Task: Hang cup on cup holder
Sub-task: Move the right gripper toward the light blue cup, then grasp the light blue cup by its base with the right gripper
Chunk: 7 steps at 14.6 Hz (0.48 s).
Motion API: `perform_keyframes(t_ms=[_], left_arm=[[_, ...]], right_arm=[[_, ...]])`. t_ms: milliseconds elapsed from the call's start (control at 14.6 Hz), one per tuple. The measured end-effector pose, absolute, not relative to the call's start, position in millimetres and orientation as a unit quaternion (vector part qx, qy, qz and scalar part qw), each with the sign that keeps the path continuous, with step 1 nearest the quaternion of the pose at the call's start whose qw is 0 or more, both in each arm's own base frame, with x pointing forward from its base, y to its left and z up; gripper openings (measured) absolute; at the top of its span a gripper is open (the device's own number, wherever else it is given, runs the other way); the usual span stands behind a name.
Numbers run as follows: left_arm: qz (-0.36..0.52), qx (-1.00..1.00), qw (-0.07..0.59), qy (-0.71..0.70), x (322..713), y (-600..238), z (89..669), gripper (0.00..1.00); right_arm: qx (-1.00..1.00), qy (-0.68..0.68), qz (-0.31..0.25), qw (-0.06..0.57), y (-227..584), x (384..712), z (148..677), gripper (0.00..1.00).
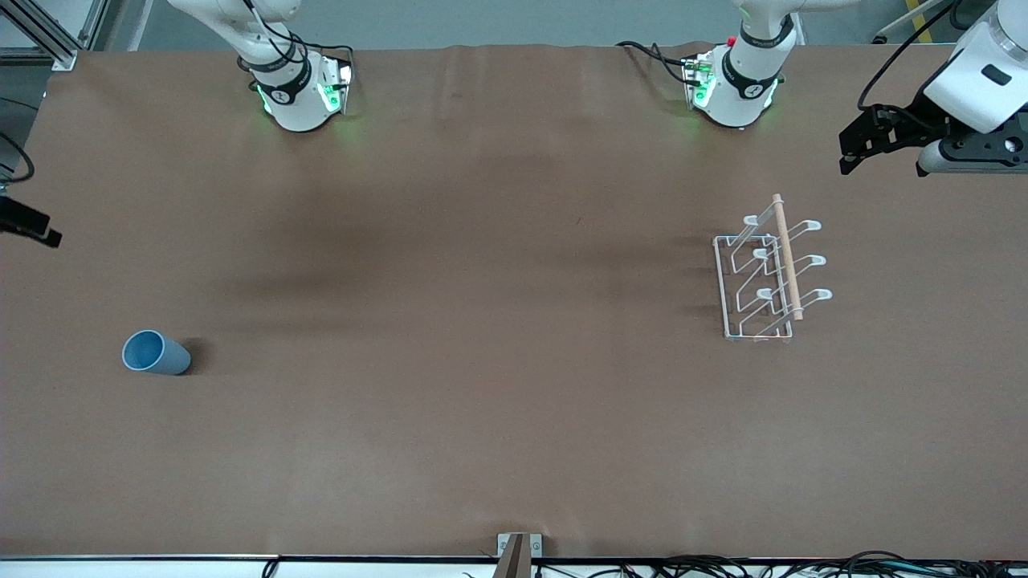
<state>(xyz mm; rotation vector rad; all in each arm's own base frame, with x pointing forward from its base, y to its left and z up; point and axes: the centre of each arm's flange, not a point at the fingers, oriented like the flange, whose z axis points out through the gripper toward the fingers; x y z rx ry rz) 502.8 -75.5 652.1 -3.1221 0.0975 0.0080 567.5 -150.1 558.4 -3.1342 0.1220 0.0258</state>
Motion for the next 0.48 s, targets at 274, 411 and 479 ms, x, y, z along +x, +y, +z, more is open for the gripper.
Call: perform_keyframes(t_ms=[274,411,479], left_arm=[[0.003,-0.999,0.009,0.032,504,-76,651,1.00],[0.002,-0.999,0.008,0.032,505,-76,652,1.00],[0.000,-0.999,0.008,0.032,505,-76,652,1.00]], right_arm=[[-0.997,0.066,0.024,0.029,-187,591,445,1.00],[-0.997,0.063,0.018,0.032,-203,606,396,0.99],[-0.997,0.065,0.017,0.031,-209,611,373,0.99]])
